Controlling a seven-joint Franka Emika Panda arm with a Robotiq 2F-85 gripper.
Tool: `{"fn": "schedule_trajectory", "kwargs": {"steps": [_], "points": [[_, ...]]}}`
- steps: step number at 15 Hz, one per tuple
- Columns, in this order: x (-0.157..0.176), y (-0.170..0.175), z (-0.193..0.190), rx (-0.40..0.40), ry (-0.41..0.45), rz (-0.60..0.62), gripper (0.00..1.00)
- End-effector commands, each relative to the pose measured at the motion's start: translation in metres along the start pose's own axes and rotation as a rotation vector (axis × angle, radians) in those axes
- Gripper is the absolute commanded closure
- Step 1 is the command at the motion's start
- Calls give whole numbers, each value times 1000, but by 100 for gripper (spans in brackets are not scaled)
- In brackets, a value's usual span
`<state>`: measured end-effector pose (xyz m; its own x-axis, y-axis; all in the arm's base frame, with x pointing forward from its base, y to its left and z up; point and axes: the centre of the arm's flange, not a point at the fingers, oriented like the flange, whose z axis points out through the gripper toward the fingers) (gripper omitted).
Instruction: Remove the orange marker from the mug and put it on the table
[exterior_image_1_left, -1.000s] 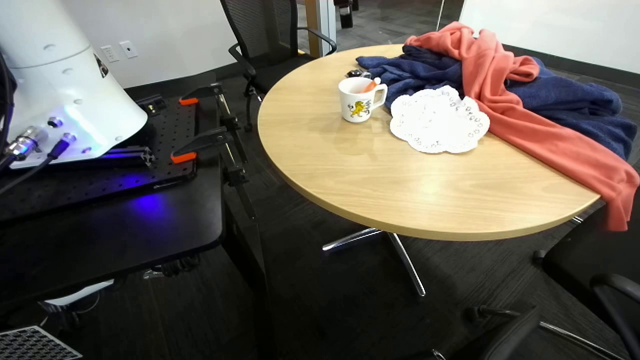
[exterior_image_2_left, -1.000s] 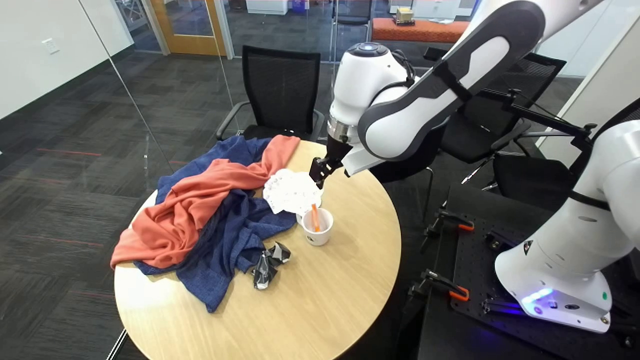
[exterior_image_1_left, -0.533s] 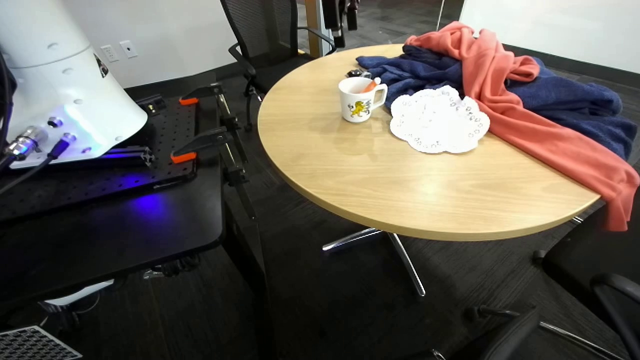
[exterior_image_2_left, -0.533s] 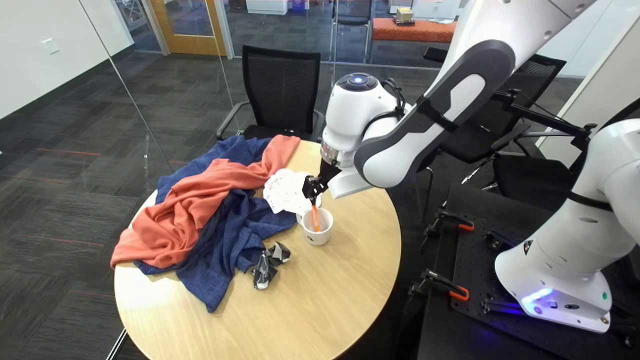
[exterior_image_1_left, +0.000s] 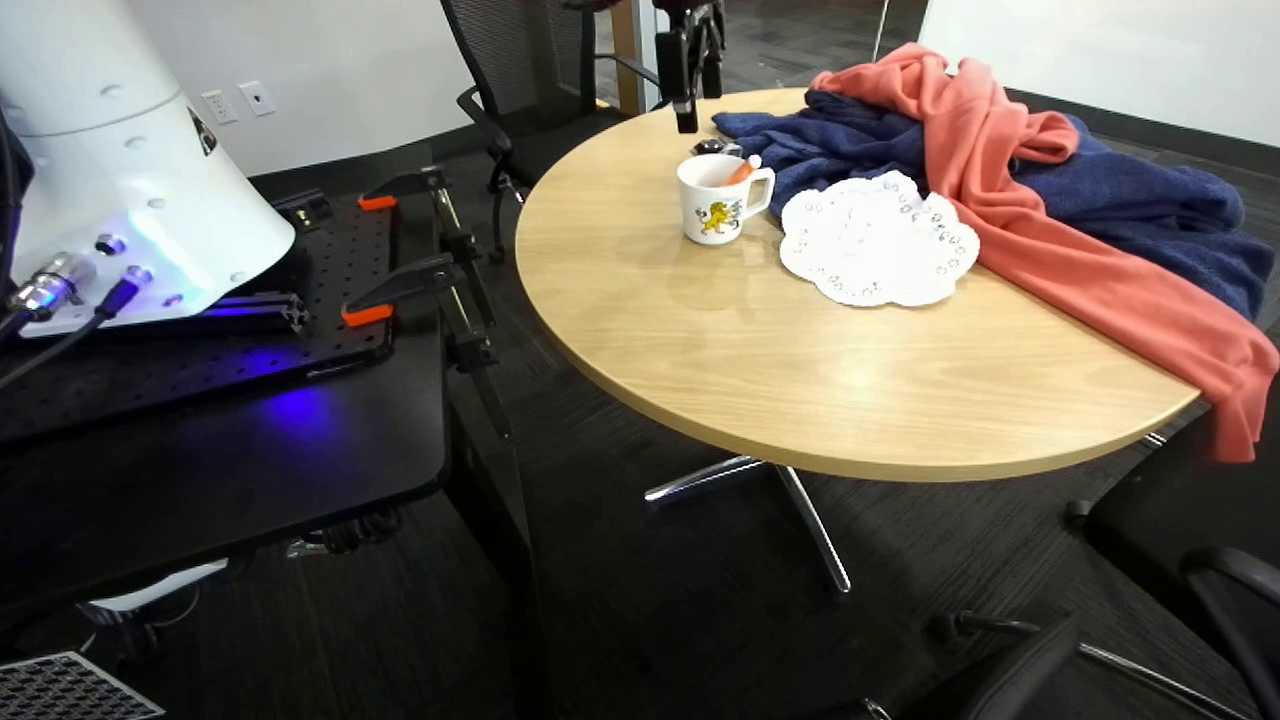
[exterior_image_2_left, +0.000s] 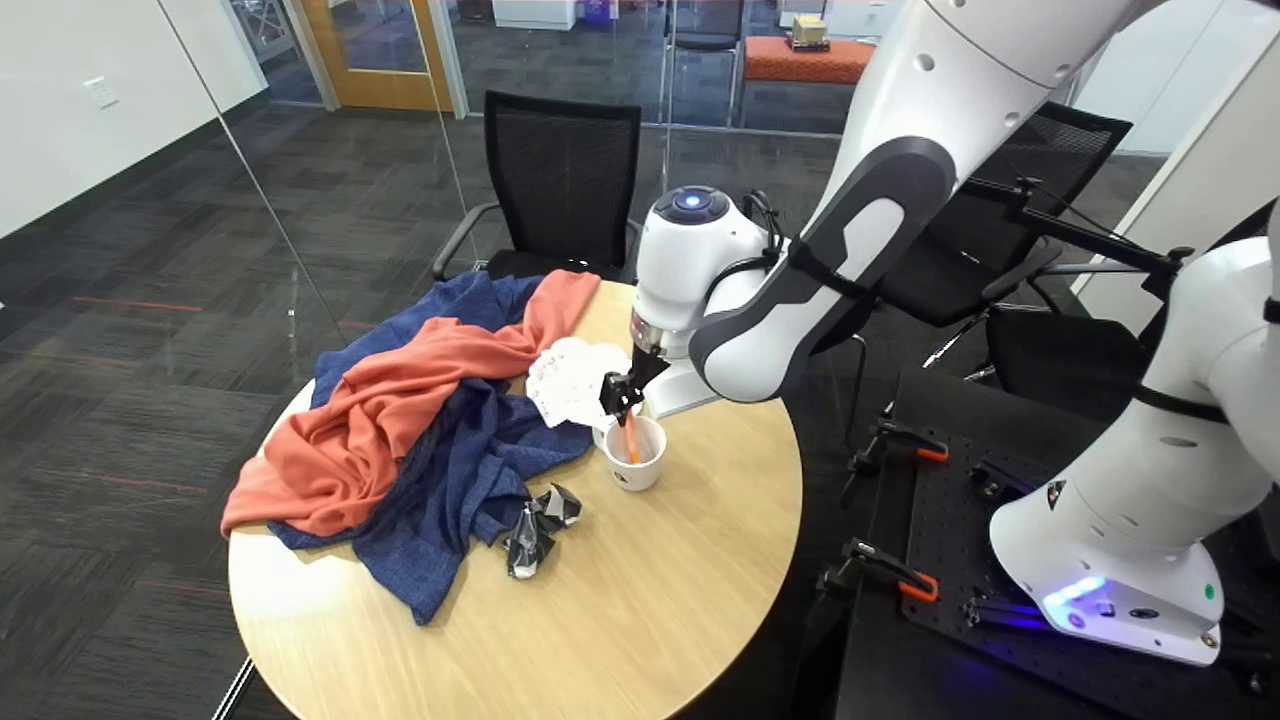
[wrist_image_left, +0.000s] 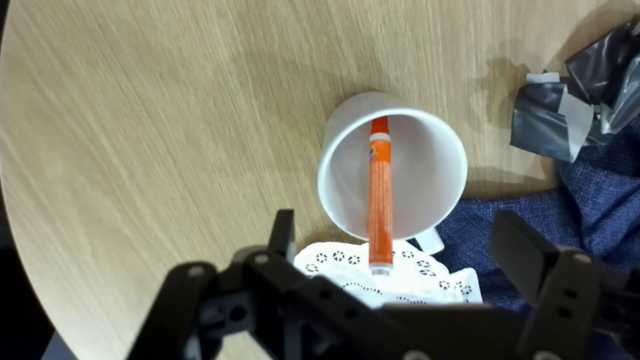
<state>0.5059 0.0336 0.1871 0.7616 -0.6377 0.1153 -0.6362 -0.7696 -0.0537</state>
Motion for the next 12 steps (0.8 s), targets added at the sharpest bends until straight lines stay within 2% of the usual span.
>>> {"fn": "schedule_trajectory", "kwargs": {"steps": [1,7,10,11,12], "points": [[7,-11,19,-5,24,2,0],[12,-21,39,-21,18,-21,0],[16,-26,45,-23,18,-24,33],[17,-27,47,-24,19,-23,42],[19,-27,48,-25,18,-20,45]]}}
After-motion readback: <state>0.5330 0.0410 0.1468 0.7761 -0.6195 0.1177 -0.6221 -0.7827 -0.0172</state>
